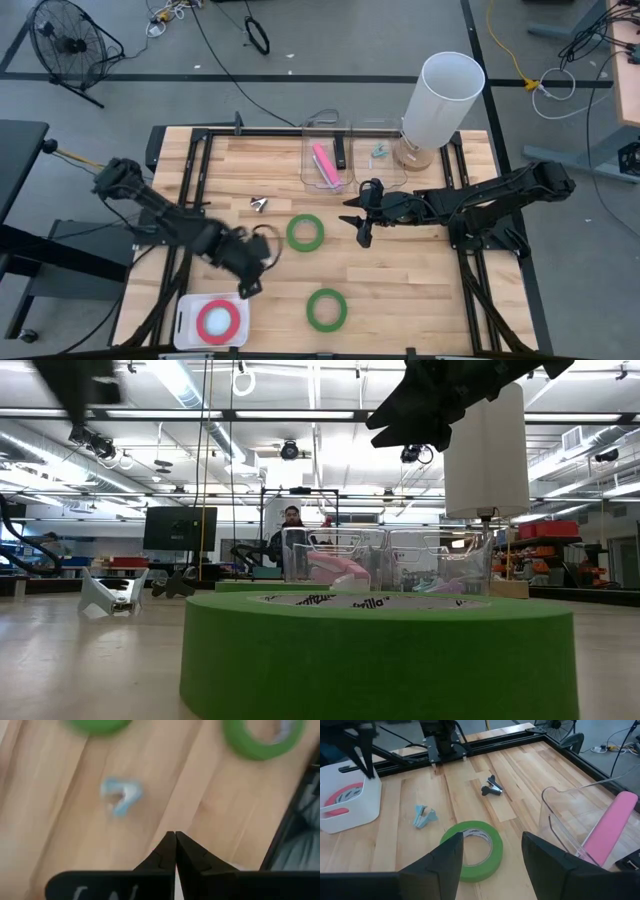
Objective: Pick and place Stapler, Stapler remover, tape
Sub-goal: Put the top green tape into the white bin
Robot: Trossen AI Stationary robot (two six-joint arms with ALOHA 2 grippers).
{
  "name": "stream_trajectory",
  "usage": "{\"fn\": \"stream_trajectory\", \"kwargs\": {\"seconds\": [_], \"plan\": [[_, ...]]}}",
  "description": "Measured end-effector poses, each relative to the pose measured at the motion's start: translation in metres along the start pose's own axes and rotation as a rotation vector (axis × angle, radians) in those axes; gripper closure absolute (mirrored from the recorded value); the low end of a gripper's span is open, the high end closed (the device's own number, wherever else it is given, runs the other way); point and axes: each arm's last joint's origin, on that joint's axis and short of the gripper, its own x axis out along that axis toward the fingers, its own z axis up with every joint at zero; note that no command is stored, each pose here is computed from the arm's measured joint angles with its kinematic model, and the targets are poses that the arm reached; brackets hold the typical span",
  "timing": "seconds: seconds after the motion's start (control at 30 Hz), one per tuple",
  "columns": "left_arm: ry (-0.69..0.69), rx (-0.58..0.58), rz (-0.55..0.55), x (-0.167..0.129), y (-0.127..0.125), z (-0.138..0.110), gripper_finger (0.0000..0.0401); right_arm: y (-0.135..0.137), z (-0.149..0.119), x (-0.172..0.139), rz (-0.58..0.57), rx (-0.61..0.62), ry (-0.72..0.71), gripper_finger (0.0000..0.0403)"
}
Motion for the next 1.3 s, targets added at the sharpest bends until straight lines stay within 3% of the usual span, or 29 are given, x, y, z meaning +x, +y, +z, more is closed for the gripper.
{"fn": "stream_trajectory", "kwargs": {"seconds": [0.17, 0.3, 0.43, 0.77, 1.03, 1.3], "plan": [[-0.101, 0.314, -0.066, 0.012, 0.008, 0.037, 0.0368, 0.000, 0.000, 0.000, 0.000, -0.001, 0.002, 0.0202], [-0.164, 0.479, -0.016, 0.022, 0.017, 0.057, 0.0326, 0.000, -0.001, 0.000, -0.001, -0.002, 0.006, 0.0202], [-0.162, 0.499, 0.101, 0.037, 0.030, 0.071, 0.0276, 0.000, -0.001, 0.000, 0.000, 0.003, 0.012, 0.0202], [-0.088, 0.539, 0.227, 0.093, 0.049, 0.096, 0.0174, 0.000, -0.002, 0.000, -0.001, 0.006, 0.015, 0.0202], [-0.007, 0.491, 0.273, 0.131, 0.059, 0.100, 0.0159, 0.000, -0.002, 0.000, -0.002, 0.005, 0.018, 0.0202], [-0.007, 0.463, 0.234, 0.136, 0.059, 0.102, 0.0158, 0.000, -0.002, 0.000, -0.002, 0.004, 0.019, 0.0202]]}}
